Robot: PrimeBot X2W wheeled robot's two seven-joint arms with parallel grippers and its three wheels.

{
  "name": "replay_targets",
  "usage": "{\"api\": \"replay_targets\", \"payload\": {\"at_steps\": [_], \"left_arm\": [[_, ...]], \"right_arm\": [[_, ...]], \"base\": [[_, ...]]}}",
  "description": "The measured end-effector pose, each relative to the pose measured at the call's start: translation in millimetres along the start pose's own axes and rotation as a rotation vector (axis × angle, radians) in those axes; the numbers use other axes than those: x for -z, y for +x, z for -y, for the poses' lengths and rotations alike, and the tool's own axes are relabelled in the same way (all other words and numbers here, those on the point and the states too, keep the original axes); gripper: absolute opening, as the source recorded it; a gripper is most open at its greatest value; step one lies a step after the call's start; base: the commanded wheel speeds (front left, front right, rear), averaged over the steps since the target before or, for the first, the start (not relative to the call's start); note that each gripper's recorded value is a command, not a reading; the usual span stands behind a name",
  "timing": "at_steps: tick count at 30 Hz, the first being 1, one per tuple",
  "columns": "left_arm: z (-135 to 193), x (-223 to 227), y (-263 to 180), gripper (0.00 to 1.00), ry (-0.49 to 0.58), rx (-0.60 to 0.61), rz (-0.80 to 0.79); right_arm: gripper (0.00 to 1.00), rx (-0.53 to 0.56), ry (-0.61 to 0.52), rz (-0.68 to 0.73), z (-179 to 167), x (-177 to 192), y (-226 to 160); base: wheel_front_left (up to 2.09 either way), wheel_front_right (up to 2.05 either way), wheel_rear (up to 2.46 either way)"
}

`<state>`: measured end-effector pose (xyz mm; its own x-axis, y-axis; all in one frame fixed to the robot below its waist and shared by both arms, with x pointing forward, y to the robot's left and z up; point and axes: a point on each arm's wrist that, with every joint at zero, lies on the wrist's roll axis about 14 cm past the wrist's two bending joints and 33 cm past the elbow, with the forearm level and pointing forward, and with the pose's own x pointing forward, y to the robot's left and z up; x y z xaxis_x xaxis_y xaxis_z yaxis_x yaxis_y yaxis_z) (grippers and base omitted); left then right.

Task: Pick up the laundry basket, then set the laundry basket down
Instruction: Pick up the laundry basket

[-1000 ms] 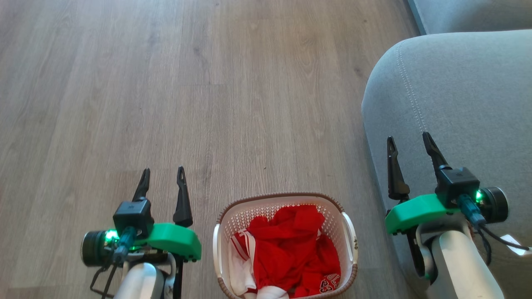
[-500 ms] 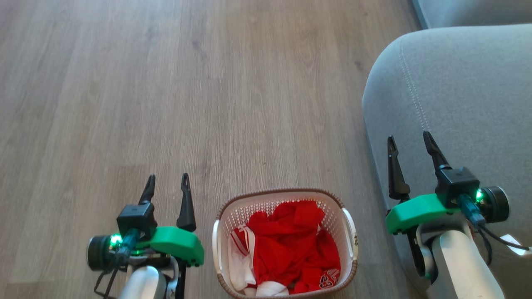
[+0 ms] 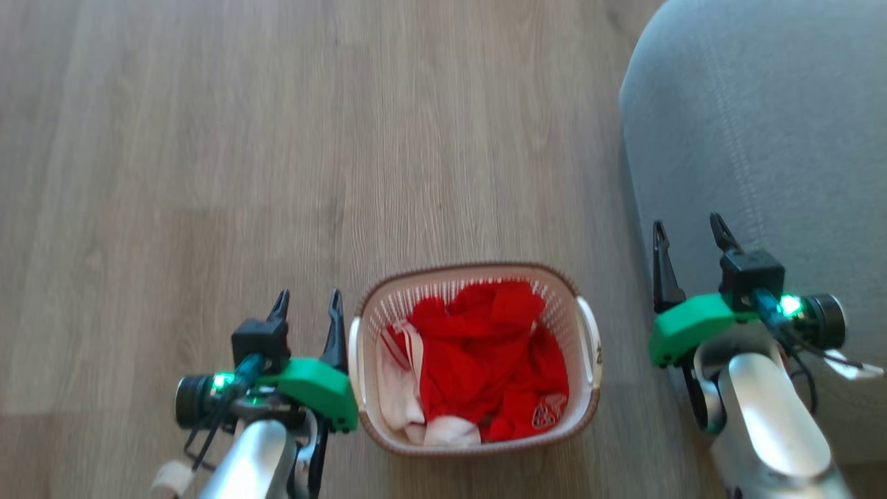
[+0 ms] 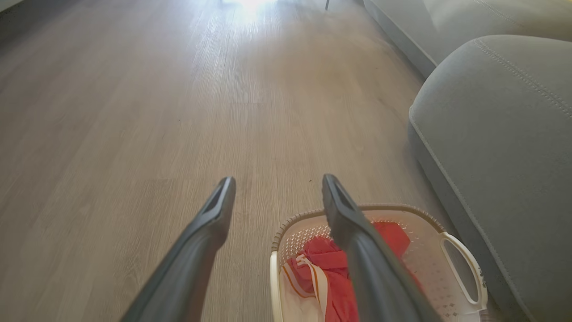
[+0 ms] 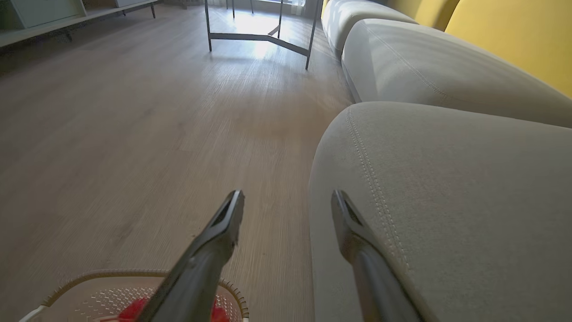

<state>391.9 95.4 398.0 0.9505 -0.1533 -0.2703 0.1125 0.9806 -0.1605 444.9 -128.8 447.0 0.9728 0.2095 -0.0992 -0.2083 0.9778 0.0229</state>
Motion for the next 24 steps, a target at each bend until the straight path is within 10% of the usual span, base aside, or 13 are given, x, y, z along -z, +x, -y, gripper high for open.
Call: {"api": "replay_targets", "payload": {"at_steps": [24], "left_arm": [[-1, 155, 67, 1.0, 0.028, 0.145, -0.496]], "right_arm": [[1.0, -0.07, 0.097, -0.606, -10, 205, 35]], "base": [[0.0, 0.0, 0.0]]}}
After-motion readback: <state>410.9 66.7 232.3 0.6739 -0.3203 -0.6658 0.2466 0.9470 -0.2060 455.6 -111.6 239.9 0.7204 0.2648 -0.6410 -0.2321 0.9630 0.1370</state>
